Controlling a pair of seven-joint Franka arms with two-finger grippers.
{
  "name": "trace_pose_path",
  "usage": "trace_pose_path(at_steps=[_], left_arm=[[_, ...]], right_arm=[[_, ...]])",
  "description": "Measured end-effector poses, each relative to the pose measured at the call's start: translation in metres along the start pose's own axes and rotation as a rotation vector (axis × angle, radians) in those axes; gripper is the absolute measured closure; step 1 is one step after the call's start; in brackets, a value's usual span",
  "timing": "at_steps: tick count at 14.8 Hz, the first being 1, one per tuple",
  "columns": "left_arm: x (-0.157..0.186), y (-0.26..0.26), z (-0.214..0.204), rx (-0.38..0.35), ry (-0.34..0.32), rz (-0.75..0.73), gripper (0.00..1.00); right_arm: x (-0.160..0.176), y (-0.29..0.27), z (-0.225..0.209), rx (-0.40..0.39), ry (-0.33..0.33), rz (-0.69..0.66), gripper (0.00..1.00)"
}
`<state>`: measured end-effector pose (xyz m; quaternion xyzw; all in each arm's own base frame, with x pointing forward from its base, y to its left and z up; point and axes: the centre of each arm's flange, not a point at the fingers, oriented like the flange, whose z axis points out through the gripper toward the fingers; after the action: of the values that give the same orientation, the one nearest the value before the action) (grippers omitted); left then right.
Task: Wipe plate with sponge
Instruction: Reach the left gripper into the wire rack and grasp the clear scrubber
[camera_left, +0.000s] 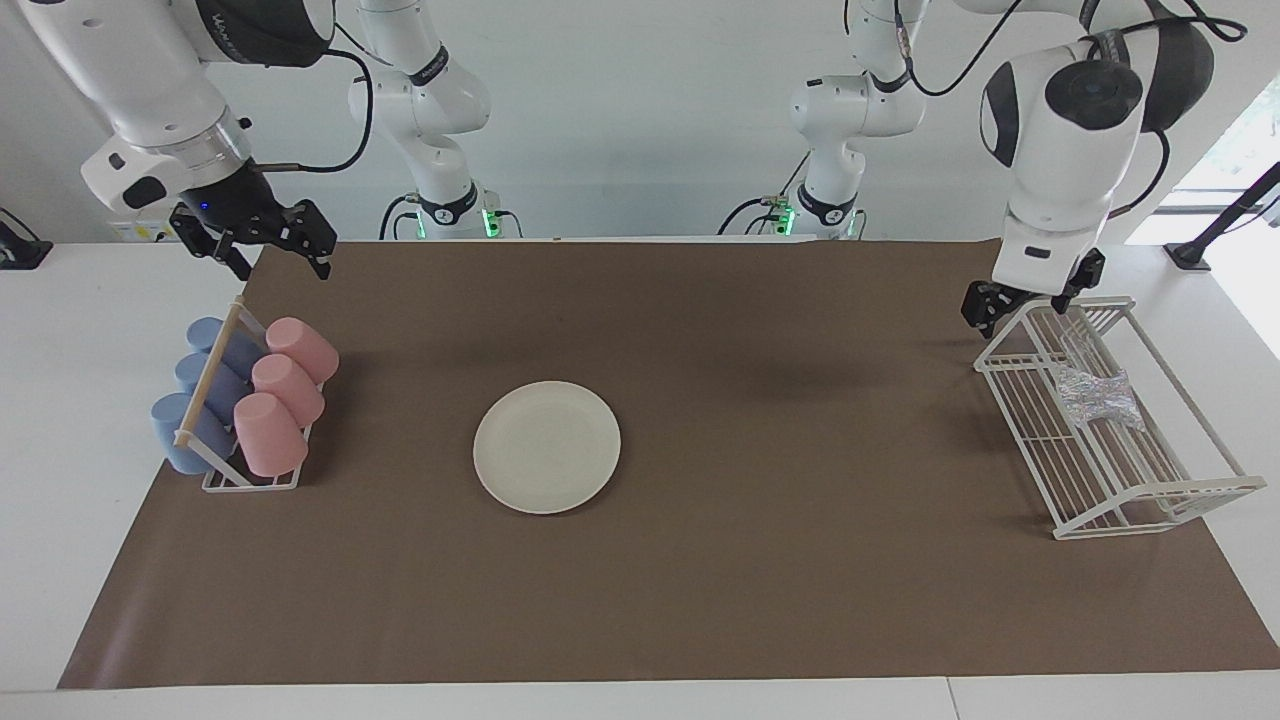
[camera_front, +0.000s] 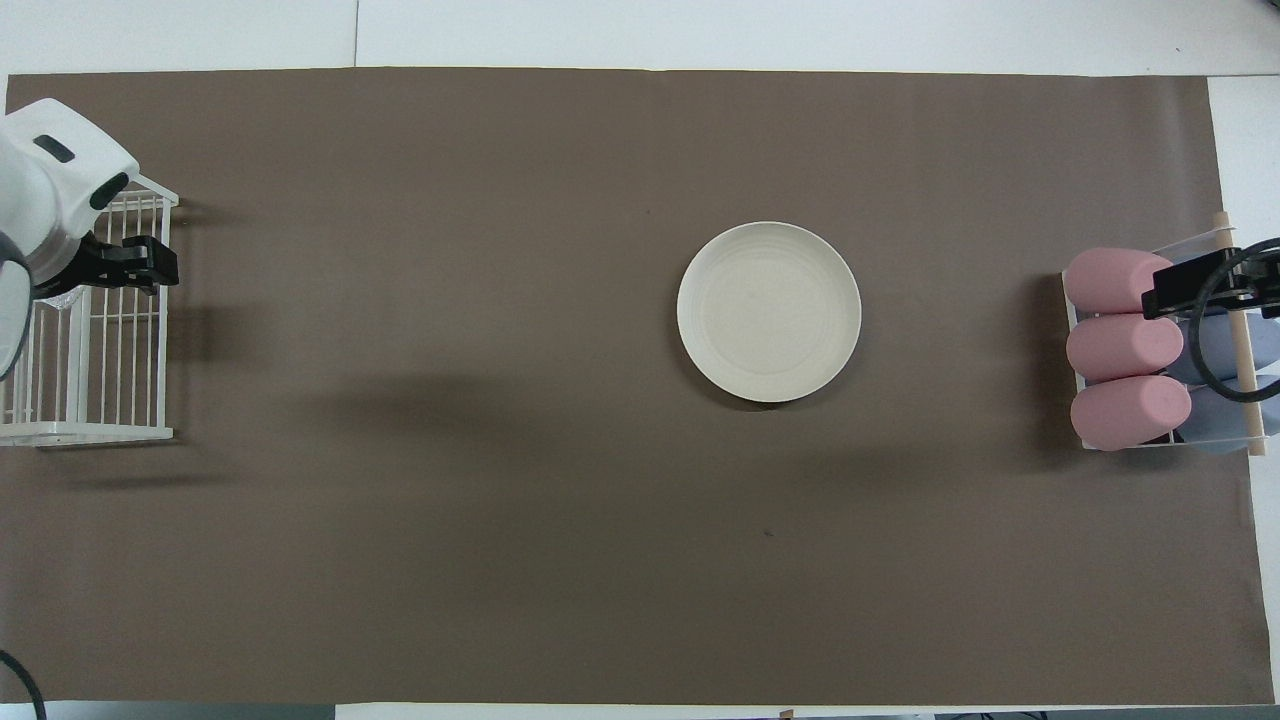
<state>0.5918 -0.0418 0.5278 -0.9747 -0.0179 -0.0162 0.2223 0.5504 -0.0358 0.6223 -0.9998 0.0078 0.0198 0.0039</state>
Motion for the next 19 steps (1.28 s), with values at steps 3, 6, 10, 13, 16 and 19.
trace_pose_path(at_steps=[3, 6, 10, 13, 16, 19], left_arm=[[0.025, 0.012, 0.046, 0.182, 0.026, 0.079, 0.0], [0.039, 0.018, 0.079, 0.32, 0.043, 0.126, 0.0], [0.05, 0.036, 0.128, 0.492, 0.054, 0.152, 0.0], [0.053, 0.039, 0.147, 0.534, 0.043, 0.159, 0.0], [0.053, 0.038, 0.144, 0.54, 0.038, 0.154, 0.03], [0.052, 0.038, 0.143, 0.543, 0.036, 0.153, 0.35]], right_arm=[[0.0, 0.0, 0.0, 0.0, 0.0, 0.0, 0.0], [0.0, 0.0, 0.0, 0.0, 0.0, 0.01, 0.0], [0.0, -0.001, 0.0, 0.0, -0.002, 0.053, 0.0], [-0.001, -0.001, 0.001, 0.0, -0.01, 0.066, 0.0], [-0.001, -0.001, 0.001, 0.0, -0.012, 0.08, 0.0], [-0.001, -0.001, 0.001, 0.0, -0.013, 0.085, 0.0]])
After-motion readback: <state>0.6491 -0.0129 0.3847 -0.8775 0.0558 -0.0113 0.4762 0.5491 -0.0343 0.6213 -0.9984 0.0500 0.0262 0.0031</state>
